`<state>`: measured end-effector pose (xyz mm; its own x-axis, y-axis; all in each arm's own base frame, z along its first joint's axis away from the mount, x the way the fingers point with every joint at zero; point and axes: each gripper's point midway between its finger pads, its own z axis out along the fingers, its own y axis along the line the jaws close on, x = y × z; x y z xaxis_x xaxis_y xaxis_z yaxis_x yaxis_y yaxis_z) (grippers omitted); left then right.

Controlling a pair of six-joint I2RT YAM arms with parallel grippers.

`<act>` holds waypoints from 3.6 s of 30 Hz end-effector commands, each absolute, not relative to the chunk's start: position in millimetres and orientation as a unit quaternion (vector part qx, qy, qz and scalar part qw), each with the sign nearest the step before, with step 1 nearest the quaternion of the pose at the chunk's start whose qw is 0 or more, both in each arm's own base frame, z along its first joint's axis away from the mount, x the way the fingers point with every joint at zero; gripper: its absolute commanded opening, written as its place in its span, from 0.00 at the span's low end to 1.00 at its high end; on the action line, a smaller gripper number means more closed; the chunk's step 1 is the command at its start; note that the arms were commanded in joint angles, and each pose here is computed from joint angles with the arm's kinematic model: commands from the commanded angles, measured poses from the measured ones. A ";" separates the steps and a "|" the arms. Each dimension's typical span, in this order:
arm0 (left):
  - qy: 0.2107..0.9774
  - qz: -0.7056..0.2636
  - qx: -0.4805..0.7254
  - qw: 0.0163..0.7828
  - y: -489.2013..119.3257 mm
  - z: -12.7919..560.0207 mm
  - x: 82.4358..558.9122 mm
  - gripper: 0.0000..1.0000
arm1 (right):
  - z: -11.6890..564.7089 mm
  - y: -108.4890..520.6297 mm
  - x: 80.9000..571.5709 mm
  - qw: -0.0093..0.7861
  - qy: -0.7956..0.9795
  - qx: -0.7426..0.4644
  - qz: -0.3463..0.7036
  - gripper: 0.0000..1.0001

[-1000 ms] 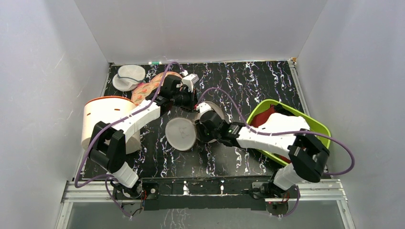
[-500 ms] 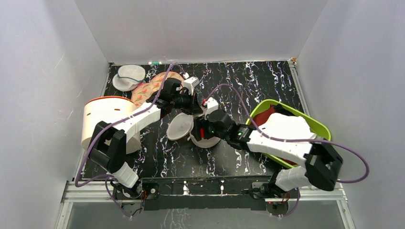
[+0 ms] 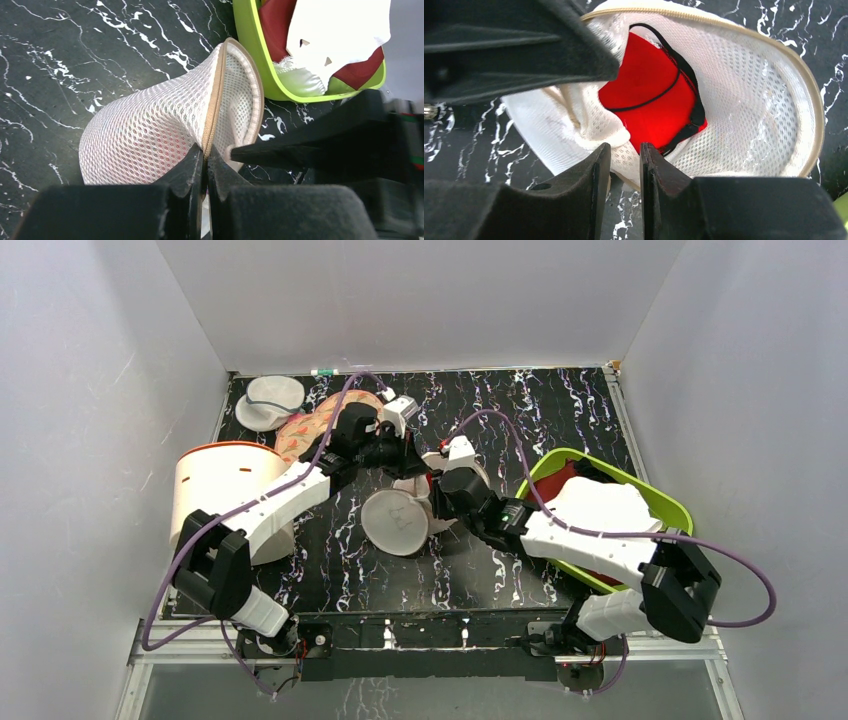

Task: Unzip the laundry bag and remove the bra
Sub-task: Pick up the bra from the laundry bag.

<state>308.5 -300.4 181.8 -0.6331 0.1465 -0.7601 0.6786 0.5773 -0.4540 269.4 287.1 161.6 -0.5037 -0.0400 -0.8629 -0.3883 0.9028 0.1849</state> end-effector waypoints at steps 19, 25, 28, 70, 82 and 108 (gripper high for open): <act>0.797 -0.378 0.277 0.381 -305.7 198.1 301.0 0.00 | 168.1 247.4 314.0 0.541 0.827 -0.010 0.152 0.26; 0.801 -0.377 0.280 0.371 -308.6 192.9 299.9 0.00 | 143.2 250.9 332.0 0.546 0.828 0.002 0.130 0.21; 0.802 -0.378 0.279 0.368 -309.4 190.6 300.4 0.00 | 131.4 256.5 337.7 0.543 0.830 0.006 0.128 0.22; 0.820 -0.377 0.268 0.338 -313.3 178.6 303.2 0.00 | 55.7 240.5 375.5 0.562 0.823 0.044 0.067 0.25; 0.828 -0.372 0.263 0.327 -313.3 168.5 304.7 0.00 | 43.3 251.4 379.5 0.554 0.829 0.025 0.072 0.18; 0.854 -0.280 0.241 0.367 -284.8 168.3 325.2 0.00 | 167.8 288.9 314.6 0.538 0.787 -0.110 0.282 0.00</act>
<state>316.6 -286.8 136.6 -0.6798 0.2167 -0.7006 0.5938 0.7232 -0.3525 320.0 286.2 129.6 -0.4357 0.0952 -0.8951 -0.4149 0.8612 0.2935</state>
